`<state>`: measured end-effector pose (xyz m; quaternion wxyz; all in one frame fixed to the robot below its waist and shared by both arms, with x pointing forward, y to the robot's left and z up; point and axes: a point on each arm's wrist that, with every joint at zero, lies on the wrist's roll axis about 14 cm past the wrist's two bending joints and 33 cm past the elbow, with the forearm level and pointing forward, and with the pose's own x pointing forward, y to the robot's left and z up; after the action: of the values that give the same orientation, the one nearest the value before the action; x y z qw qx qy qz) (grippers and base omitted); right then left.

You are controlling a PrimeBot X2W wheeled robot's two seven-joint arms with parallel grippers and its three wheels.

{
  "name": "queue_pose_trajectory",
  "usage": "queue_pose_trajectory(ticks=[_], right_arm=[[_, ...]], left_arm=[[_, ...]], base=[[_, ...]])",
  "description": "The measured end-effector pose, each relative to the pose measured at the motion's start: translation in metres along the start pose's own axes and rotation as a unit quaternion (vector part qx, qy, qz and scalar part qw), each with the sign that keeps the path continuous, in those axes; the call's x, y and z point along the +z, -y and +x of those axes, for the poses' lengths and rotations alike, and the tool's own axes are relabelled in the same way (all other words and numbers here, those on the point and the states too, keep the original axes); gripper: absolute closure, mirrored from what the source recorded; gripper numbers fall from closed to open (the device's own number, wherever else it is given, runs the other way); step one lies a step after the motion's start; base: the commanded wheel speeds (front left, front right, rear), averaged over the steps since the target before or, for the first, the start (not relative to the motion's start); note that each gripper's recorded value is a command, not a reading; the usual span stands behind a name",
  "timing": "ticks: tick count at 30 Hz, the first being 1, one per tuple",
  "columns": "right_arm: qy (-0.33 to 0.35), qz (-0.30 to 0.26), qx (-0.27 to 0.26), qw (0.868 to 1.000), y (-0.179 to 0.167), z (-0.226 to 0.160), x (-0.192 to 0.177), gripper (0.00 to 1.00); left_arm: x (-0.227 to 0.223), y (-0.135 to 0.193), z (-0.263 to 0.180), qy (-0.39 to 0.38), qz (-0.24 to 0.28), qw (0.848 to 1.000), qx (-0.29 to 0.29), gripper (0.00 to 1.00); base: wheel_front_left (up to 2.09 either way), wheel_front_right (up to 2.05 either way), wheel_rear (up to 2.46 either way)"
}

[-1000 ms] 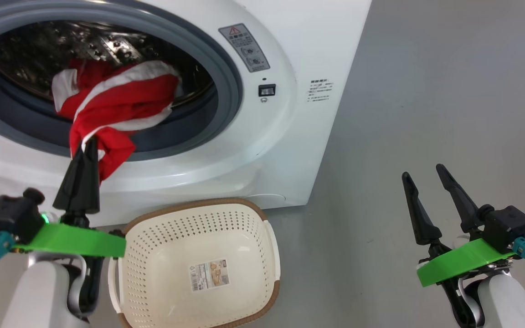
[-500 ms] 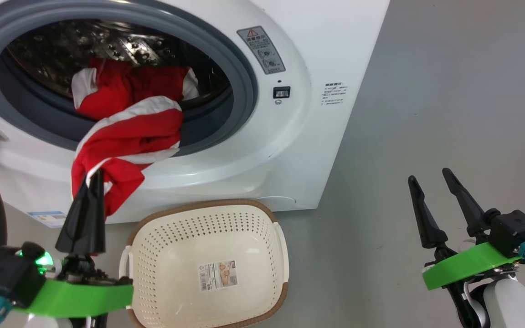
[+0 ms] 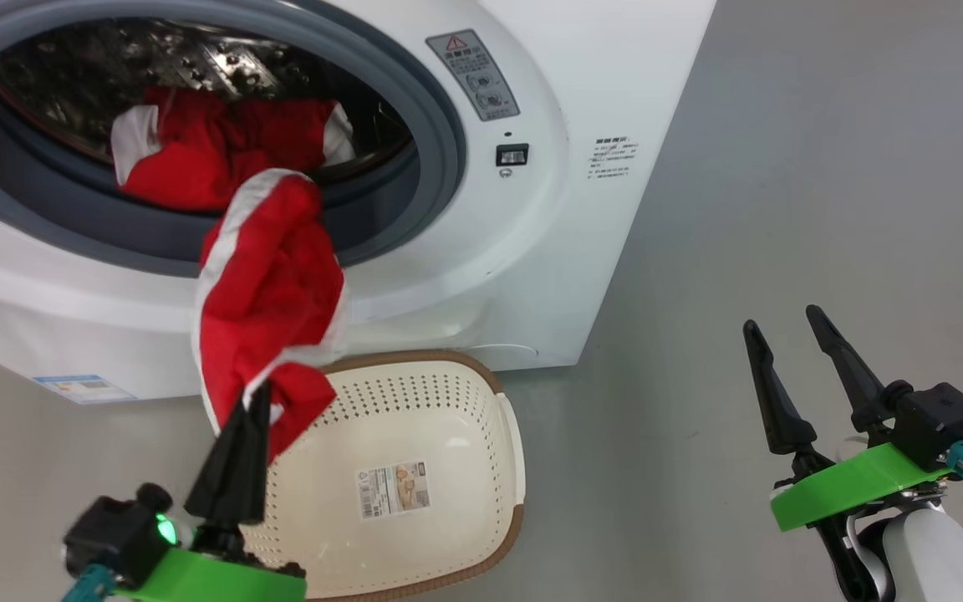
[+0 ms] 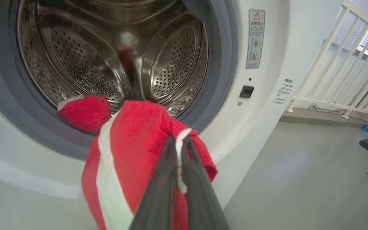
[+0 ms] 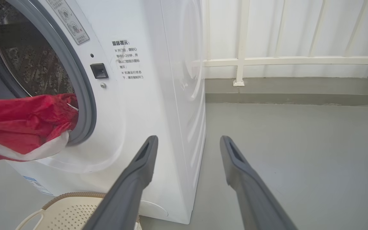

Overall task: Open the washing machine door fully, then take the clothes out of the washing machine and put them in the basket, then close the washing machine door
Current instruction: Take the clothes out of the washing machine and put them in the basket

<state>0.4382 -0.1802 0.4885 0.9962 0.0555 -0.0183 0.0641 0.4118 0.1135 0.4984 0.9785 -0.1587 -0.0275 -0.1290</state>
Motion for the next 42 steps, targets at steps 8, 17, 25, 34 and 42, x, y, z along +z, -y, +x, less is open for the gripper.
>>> queue_pose_trajectory(ticks=[8,17,25,34,42], right_arm=[[-0.005,0.0,-0.004,1.0,0.004,0.007,-0.006,0.0],[-0.01,0.0,-0.013,1.0,0.011,0.018,-0.014,0.0],[-0.018,-0.001,-0.026,0.999,0.021,0.023,-0.023,0.0],[-0.023,0.0,-0.03,0.999,0.024,0.028,-0.029,0.0],[-0.042,-0.001,-0.04,0.998,0.031,0.029,-0.046,0.0]], left_arm=[[-0.069,-0.002,-0.001,-0.102,-0.036,0.994,0.004,1.0],[-0.142,0.001,0.0,-0.218,-0.043,0.975,-0.015,1.0],[-0.188,0.003,0.004,-0.292,-0.037,0.955,-0.031,1.0],[-0.233,-0.008,-0.004,-0.368,-0.037,0.929,-0.018,1.0],[-0.256,-0.031,0.002,-0.404,-0.019,0.914,-0.006,1.0]], base=[[0.0,0.0,0.0],[0.0,0.0,0.0],[0.0,0.0,0.0],[0.0,0.0,0.0],[0.0,0.0,0.0]])
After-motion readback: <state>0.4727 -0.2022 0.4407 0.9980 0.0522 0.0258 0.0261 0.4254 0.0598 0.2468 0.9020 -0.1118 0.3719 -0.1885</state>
